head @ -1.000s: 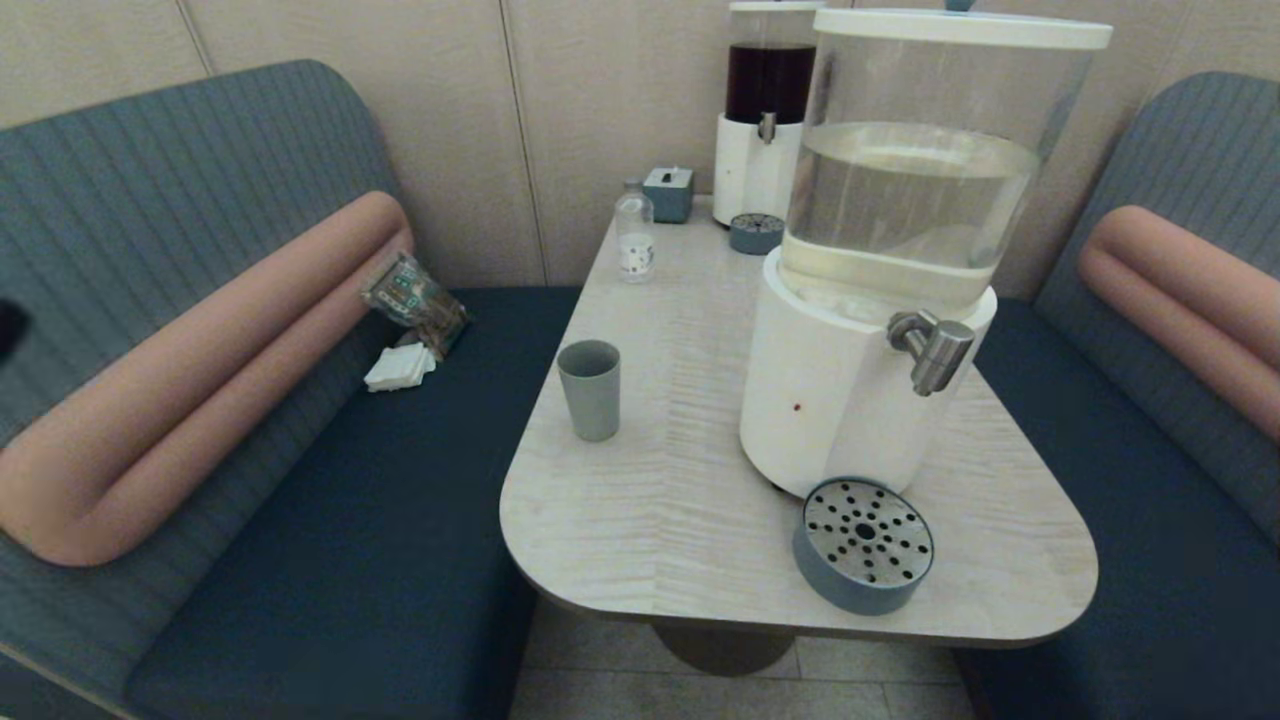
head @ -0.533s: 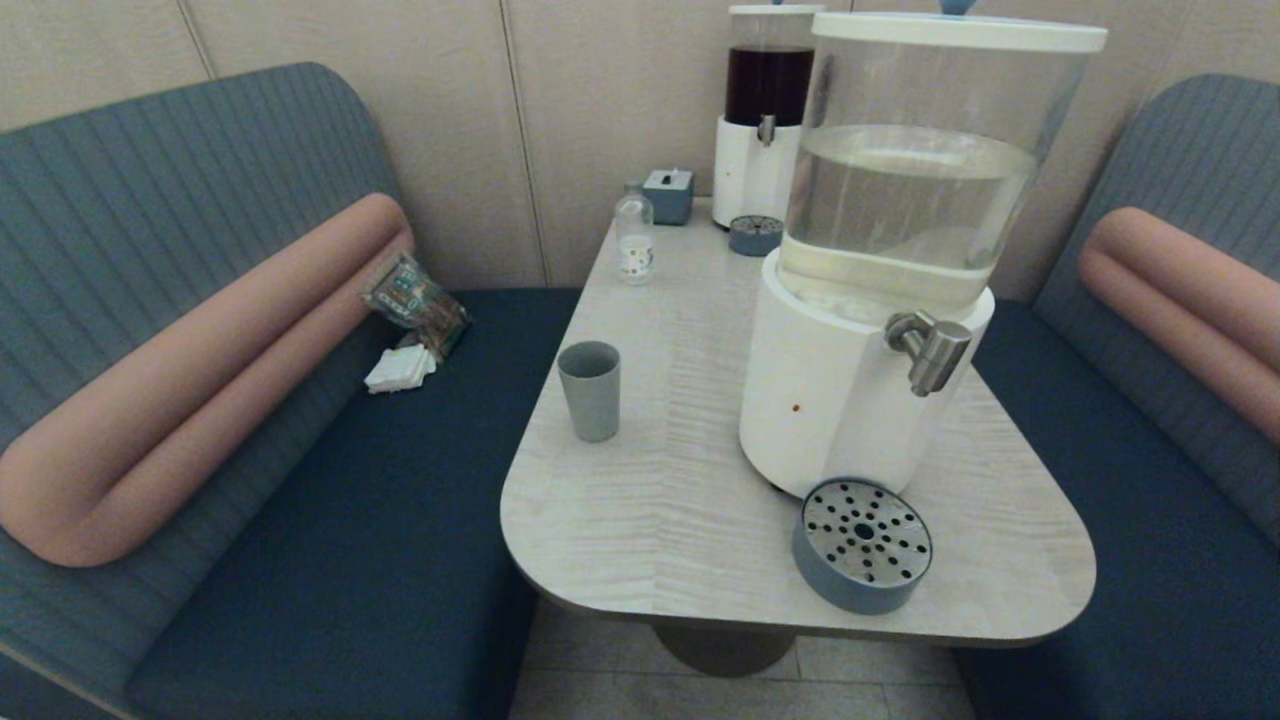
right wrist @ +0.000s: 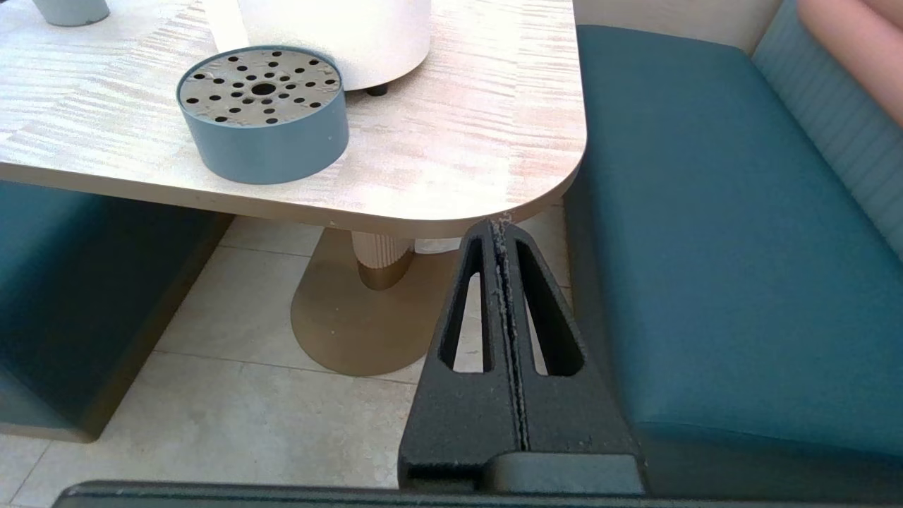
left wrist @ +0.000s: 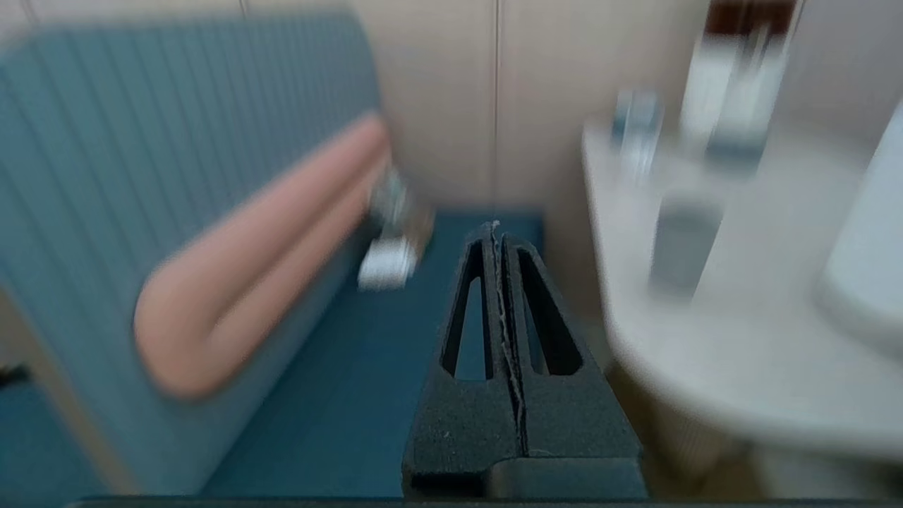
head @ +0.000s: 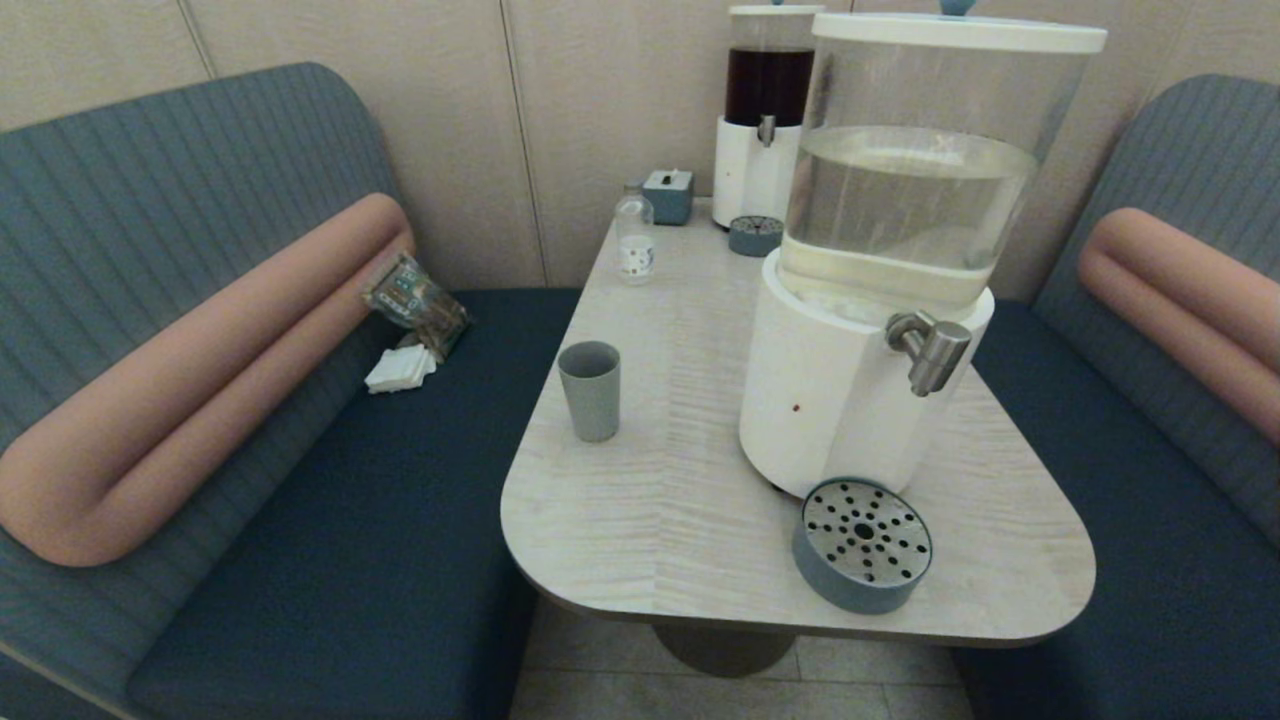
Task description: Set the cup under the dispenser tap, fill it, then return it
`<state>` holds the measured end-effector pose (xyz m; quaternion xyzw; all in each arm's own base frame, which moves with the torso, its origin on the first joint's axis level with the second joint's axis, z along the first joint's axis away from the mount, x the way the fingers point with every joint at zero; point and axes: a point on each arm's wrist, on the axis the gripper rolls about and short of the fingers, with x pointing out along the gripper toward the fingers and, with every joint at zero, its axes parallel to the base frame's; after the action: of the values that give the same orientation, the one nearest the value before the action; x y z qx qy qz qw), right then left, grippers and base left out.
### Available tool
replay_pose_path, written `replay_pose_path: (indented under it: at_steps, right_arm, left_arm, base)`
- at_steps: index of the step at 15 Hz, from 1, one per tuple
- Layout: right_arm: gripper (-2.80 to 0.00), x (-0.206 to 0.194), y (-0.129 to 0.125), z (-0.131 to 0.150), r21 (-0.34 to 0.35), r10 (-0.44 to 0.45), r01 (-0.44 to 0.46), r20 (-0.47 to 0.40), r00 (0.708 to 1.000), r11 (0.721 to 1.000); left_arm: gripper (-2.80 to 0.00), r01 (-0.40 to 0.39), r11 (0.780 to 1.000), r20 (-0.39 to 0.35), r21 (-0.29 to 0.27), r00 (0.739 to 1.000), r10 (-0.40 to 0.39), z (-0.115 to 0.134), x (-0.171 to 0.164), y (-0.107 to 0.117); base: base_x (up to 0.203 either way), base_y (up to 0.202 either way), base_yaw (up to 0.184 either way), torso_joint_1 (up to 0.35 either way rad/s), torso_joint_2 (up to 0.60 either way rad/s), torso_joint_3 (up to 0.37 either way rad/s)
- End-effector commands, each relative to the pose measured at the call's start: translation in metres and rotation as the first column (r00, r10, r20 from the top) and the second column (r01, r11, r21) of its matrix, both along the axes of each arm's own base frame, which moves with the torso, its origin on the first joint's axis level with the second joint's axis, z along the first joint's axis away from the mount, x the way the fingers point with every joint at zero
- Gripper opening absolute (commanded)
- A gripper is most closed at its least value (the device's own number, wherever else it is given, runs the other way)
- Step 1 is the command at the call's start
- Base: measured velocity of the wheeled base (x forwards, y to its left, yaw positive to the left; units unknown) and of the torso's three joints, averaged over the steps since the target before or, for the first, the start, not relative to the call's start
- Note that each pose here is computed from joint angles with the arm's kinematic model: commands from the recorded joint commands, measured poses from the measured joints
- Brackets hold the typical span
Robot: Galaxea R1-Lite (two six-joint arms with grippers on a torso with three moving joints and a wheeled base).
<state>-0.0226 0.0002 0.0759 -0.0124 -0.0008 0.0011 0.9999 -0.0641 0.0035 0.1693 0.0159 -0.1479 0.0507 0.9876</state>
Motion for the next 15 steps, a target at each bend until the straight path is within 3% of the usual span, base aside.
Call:
replay_pose_path:
  at_steps: [1, 4, 6, 9, 15]
  right_arm:
    - [-2.8, 0.0, 0.0, 0.0, -0.001, 0.001, -0.001, 0.001, 1.0, 1.0]
    - [-2.8, 0.0, 0.0, 0.0, -0.001, 0.001, -0.001, 0.002, 1.0, 1.0]
    - [-2.8, 0.0, 0.0, 0.0, -0.001, 0.001, -0.001, 0.0, 1.0, 1.0]
    - [-2.8, 0.0, 0.0, 0.0, -0.001, 0.001, -0.001, 0.0, 1.0, 1.0]
    - [-2.8, 0.0, 0.0, 0.0, 0.0, 0.001, -0.001, 0.001, 1.0, 1.0]
  left_arm:
    - [-2.8, -0.003, 1.0, -0.058, 0.019, 0.998, 0.005, -0.022, 0.008, 0.0]
    - [-2.8, 0.01, 0.999, -0.216, 0.041, 0.976, -0.001, -0.062, 0.028, -0.001]
    - [-2.8, 0.069, 0.997, -0.288, 0.039, 0.956, -0.054, -0.084, 0.037, -0.002]
    - [-2.8, 0.152, 0.988, -0.334, 0.038, 0.933, -0.131, -0.094, 0.039, -0.004]
    - [-2.8, 0.152, 0.988, -0.322, 0.025, 0.937, -0.136, -0.093, 0.039, -0.004]
  base:
    - [0.0, 0.0, 0.0, 0.0, 0.0, 0.0]
    - [0.0, 0.0, 0.0, 0.0, 0.0, 0.0]
    - [0.0, 0.0, 0.0, 0.0, 0.0, 0.0]
    - [0.0, 0.0, 0.0, 0.0, 0.0, 0.0]
    - [0.0, 0.0, 0.0, 0.0, 0.0, 0.0]
